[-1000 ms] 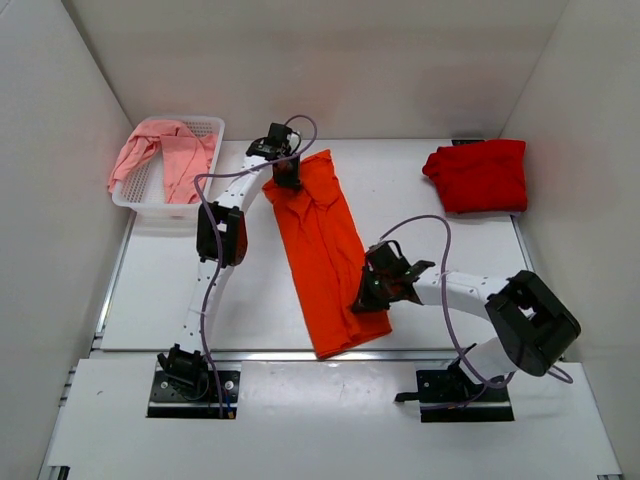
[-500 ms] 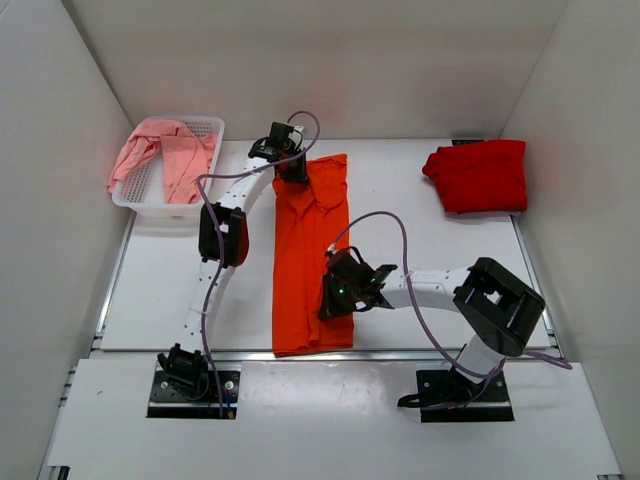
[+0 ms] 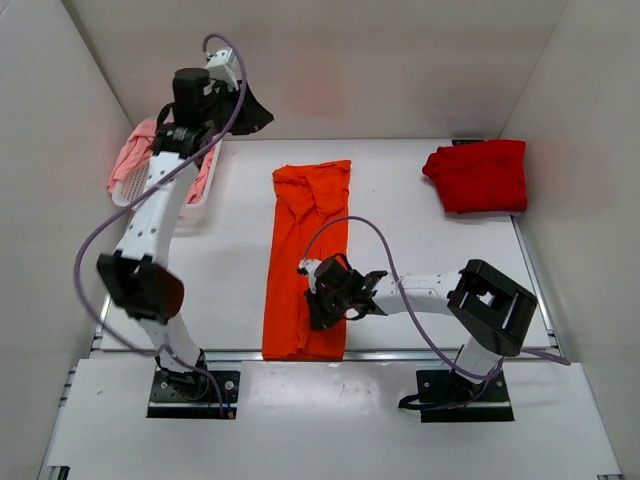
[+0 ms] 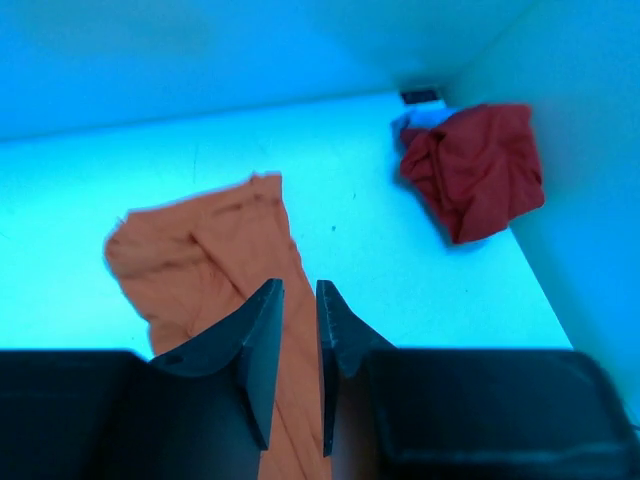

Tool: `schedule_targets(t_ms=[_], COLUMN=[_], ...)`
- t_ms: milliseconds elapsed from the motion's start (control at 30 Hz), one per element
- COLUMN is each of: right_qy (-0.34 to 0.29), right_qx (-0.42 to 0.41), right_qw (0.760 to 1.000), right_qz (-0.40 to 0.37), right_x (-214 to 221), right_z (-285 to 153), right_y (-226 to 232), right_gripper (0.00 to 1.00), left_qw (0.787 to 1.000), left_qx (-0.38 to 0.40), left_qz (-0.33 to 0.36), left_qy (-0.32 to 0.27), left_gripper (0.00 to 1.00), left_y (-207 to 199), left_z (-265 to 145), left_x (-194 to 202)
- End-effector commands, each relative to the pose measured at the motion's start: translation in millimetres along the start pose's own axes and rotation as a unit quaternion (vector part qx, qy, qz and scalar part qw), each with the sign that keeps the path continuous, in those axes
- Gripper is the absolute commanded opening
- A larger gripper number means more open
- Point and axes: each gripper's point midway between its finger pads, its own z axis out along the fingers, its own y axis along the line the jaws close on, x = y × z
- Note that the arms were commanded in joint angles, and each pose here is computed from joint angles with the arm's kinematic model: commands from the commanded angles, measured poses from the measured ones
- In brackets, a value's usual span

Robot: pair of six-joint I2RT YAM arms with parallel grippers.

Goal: Fold and stack the t-shirts
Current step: Rotate the tshirt 90 degrees, then grab the bottom of the folded rectangular tshirt with both arms

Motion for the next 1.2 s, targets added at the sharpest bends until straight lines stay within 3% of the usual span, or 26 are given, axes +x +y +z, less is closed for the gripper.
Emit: schedule_targets(t_ms=[0, 33, 67, 100, 133, 167, 200, 300, 433, 700, 867, 1033, 1167], right_qy=[0.008, -0.014, -0.026, -0.045, -0.065, -0.086, -0.097, -0.122, -0.127, -0.125, -0.101, -0.088, -0.079], right_qx=[0.019, 0.024, 0.028, 0.040, 0.041, 0.044, 0.049, 0.079, 0.045, 0.012, 0.017, 0.034, 0.053], right_qw=[0.998, 0.997, 0.997, 0.997, 0.995, 0.994, 0.993, 0.989, 0.991, 0.991, 0.991, 0.989, 0.988], right_qz=[-0.065, -0.071, -0.070, -0.055, -0.056, -0.049, -0.041, -0.009, 0.022, 0.048, 0.091, 0.111, 0.124], right_x=[8, -2, -7, -15, -19, -24, -27, -24, -18, -31, -34, -50, -60], right_z=[-1, -7, -11, -22, -29, -41, -47, -66, -71, -52, -35, -31, -36], right_y=[9, 11, 8, 3, 3, -1, -7, -30, -48, -54, -81, -114, -142], right_gripper=[0.00, 0.00, 0.00, 0.00, 0.01, 0.00, 0.00, 0.26, 0.16, 0.07, 0.02, 0.01, 0.00], left_qw=[0.996, 0.994, 0.995, 0.992, 0.994, 0.991, 0.990, 0.985, 0.976, 0.966, 0.966, 0.953, 0.952], left_qx=[-0.007, -0.023, -0.021, -0.033, -0.020, -0.020, -0.014, -0.027, -0.023, -0.045, -0.071, -0.095, -0.091], left_qz=[0.000, 0.005, 0.014, -0.006, -0.023, -0.055, -0.063, -0.045, -0.075, -0.108, -0.116, -0.128, -0.125], left_qy=[0.088, 0.107, 0.095, 0.119, 0.103, 0.124, 0.129, 0.162, 0.203, 0.229, 0.222, 0.259, 0.263], left_gripper=[0.32, 0.31, 0.32, 0.33, 0.32, 0.31, 0.32, 0.35, 0.35, 0.33, 0.33, 0.32, 0.32], left_y=[-9, -7, -18, -7, -18, -4, -7, -10, -1, 17, 34, 58, 62], left_z=[-23, -35, -55, -56, -77, -87, -95, -119, -124, -81, -47, -13, 13], left_x=[68, 96, 99, 138, 141, 187, 199, 251, 304, 346, 340, 358, 350])
